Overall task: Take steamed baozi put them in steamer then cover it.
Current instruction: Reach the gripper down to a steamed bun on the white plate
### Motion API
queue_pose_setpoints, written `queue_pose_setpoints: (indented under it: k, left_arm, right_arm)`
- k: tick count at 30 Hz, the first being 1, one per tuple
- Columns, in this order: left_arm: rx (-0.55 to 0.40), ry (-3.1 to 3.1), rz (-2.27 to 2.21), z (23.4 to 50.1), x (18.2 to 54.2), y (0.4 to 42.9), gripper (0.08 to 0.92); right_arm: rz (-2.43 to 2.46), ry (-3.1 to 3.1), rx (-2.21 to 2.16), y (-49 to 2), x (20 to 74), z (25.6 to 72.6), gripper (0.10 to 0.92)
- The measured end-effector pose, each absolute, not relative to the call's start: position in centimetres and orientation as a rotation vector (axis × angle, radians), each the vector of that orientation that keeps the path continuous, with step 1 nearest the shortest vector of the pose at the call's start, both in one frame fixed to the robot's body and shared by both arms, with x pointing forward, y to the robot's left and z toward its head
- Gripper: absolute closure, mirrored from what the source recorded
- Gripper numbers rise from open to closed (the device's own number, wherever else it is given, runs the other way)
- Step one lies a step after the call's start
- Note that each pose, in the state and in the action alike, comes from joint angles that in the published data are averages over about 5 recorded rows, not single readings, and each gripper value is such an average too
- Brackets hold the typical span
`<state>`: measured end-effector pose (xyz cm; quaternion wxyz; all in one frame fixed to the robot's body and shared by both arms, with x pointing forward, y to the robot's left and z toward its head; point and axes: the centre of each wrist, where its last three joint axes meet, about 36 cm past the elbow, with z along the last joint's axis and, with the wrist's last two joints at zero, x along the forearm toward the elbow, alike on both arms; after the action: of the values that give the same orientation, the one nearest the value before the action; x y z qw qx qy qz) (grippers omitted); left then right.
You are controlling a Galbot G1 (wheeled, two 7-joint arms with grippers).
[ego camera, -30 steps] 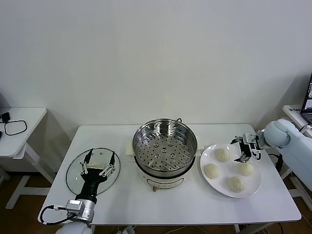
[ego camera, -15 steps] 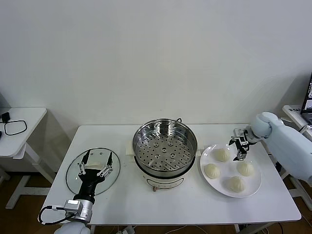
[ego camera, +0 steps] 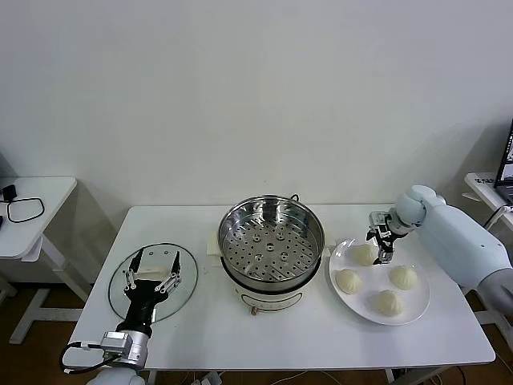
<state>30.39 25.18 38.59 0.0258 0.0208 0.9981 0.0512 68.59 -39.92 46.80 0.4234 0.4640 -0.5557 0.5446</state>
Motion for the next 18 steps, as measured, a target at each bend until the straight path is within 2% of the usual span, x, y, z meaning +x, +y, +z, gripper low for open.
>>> queue_pose_setpoints:
  k: [6, 12, 18]
  left_arm:
    - [0.060, 3.085, 0.159, 38.55, 30.26, 25.23, 0.177]
    - [0.060, 3.084, 0.158, 38.54, 30.26, 25.16, 0.177]
    - [0.059, 3.083, 0.156, 38.54, 30.23, 25.11, 0.177]
  right_arm:
    - [1.364, -1.385, 1.166, -39.61, 68.55, 46.24, 0.200]
    - [1.372, -1.386, 1.163, -39.50, 68.42, 45.94, 0.278]
    - [1.383, -1.391, 1.164, -39.51, 68.35, 46.41, 0.292]
